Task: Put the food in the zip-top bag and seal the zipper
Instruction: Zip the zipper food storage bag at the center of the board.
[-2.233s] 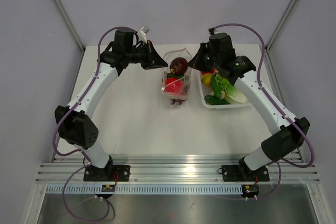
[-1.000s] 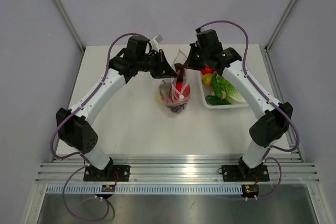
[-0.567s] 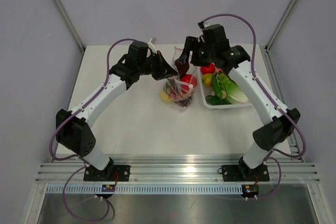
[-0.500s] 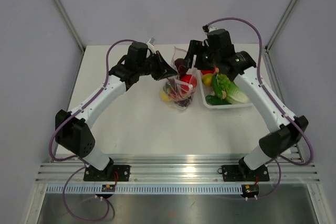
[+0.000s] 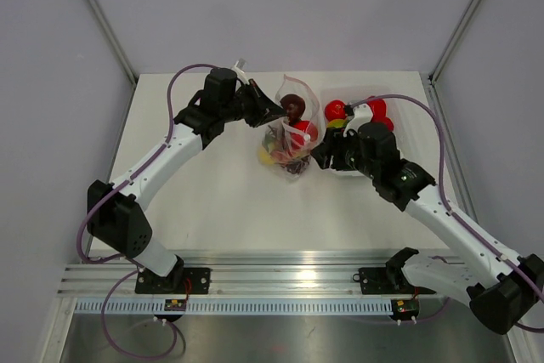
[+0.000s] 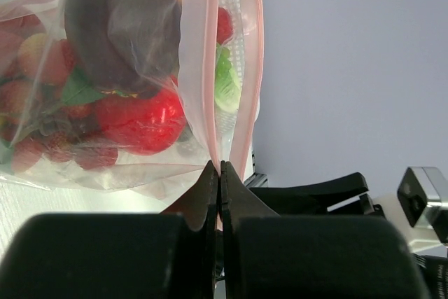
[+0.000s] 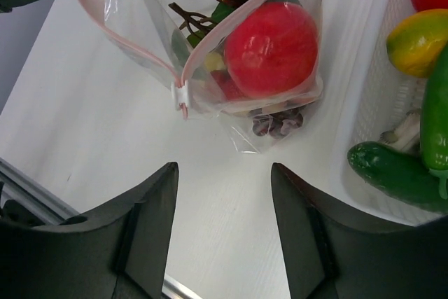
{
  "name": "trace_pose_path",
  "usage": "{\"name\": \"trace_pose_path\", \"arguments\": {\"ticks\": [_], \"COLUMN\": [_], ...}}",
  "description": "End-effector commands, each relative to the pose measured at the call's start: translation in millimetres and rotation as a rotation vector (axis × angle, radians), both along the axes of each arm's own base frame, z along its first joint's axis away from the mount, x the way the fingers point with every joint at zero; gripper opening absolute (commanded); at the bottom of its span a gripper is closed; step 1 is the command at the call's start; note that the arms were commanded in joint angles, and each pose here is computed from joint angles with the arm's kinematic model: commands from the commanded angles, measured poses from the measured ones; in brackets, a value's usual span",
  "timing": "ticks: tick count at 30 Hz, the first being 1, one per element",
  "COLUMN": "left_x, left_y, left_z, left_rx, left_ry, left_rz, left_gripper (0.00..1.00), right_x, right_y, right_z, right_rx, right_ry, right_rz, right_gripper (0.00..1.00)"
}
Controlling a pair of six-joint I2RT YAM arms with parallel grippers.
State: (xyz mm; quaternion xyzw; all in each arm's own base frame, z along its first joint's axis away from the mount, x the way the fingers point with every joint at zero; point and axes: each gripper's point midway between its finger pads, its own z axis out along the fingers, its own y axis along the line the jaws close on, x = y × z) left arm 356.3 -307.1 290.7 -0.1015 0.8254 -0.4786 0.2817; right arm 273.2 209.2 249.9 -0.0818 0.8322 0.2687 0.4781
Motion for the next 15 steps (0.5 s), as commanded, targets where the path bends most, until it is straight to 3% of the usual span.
{"name": "trace_pose_path", "arguments": {"ticks": [1,11,15], "left_x": [3,3,3], "left_y": [0,-1,-2], "left_z": [37,38,40], "left_rx": [-0.053,-0.047,-0.048], "left_ry": [-0.102,-0.099,-0.101], "left_rz": [0.018,0.015,0.014], "left_gripper": [0.0,0.0,0.0], "right_x": [20,45,52], "right_y": [19,38,49], "right_z": [27,10,5], "right_rx": [0.036,0.031,0.024], "right_ry": [-0.16,-0.147,-0.139], "right_rz": [0.015,-0.081,-0.084], "right_gripper": [0.62,0.54,0.38]}}
